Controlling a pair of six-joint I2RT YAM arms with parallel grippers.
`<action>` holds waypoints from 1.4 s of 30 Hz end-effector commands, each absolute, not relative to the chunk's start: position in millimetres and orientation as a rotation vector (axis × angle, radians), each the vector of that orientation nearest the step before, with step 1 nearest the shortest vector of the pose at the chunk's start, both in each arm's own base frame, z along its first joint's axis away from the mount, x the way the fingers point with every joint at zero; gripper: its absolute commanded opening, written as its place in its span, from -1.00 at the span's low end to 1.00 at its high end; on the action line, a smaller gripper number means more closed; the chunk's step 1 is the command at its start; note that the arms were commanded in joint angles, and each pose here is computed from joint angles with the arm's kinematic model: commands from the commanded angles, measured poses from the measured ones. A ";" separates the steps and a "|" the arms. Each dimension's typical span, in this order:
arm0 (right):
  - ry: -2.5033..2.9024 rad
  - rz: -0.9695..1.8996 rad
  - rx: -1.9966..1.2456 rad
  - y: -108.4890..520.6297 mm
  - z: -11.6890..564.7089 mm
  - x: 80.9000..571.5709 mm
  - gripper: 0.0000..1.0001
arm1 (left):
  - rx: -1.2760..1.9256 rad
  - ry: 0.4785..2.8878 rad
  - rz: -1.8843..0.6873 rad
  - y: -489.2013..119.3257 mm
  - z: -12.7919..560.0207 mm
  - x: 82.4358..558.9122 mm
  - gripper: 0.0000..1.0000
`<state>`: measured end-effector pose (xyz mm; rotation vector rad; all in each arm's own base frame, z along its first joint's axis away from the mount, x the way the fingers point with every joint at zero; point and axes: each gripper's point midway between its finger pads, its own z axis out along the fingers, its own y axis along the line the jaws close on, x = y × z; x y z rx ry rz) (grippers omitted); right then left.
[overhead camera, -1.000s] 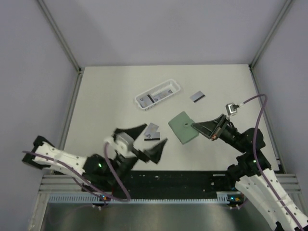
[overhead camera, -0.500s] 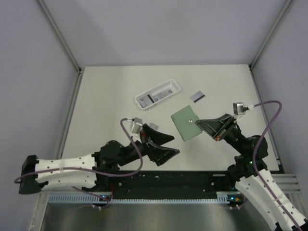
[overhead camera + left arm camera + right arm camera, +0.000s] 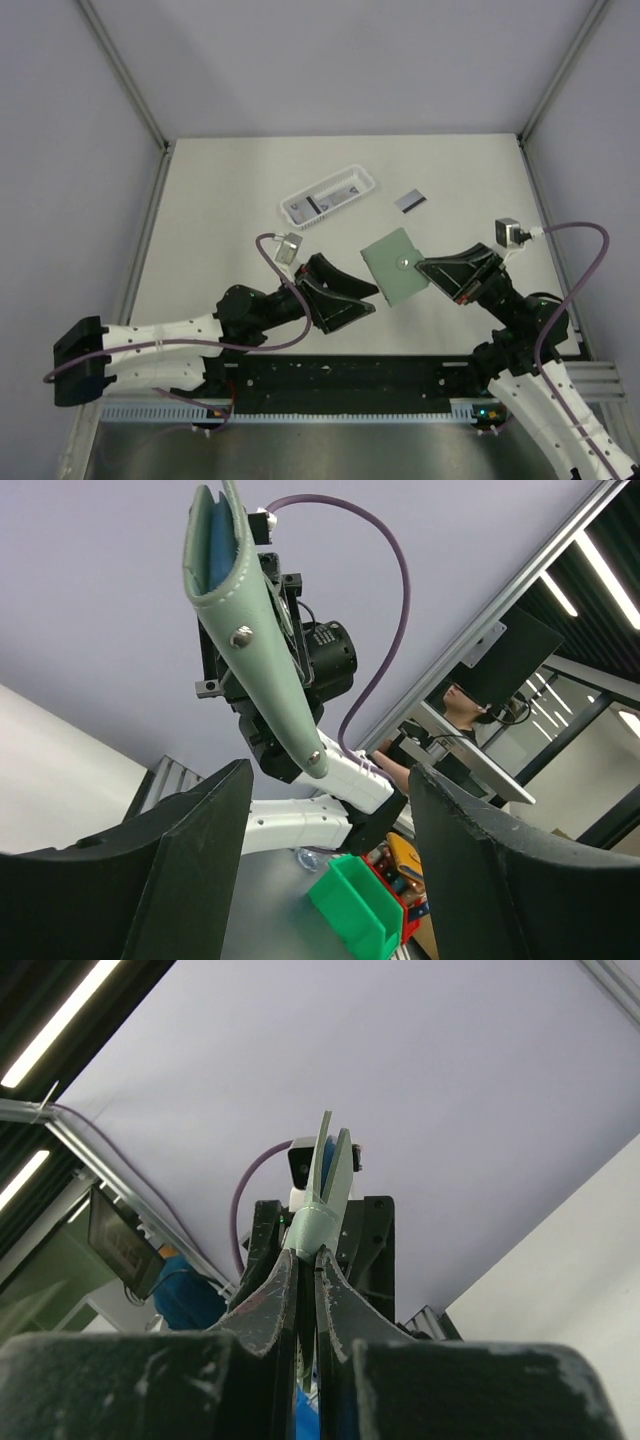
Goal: Put the credit cards into the card holder
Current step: Pick up the card holder from the center of the board.
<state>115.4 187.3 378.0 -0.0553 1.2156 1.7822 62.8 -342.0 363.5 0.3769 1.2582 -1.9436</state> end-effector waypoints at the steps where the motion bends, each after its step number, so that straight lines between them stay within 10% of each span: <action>1: 1.169 1.783 -0.123 185.7 385.6 101.9 -1.00 | 0.366 1.116 -2.021 -337.2 400.0 59.2 0.36; 18: 1.210 1.729 -0.191 187.1 376.1 93.8 -1.00 | 0.301 1.160 -1.910 -349.3 407.5 85.3 -0.39; 29: 1.228 1.687 -0.238 187.1 374.0 88.5 -1.00 | 0.263 1.194 -1.881 -352.0 402.8 94.9 0.00; 35: 1.247 1.666 -0.245 187.4 371.5 89.2 -1.00 | 0.278 1.232 -1.858 -358.1 398.2 97.8 -0.82; 42: 1.464 1.164 -0.225 155.6 364.1 113.2 0.07 | 0.228 1.563 -1.491 -349.0 351.3 134.5 -1.00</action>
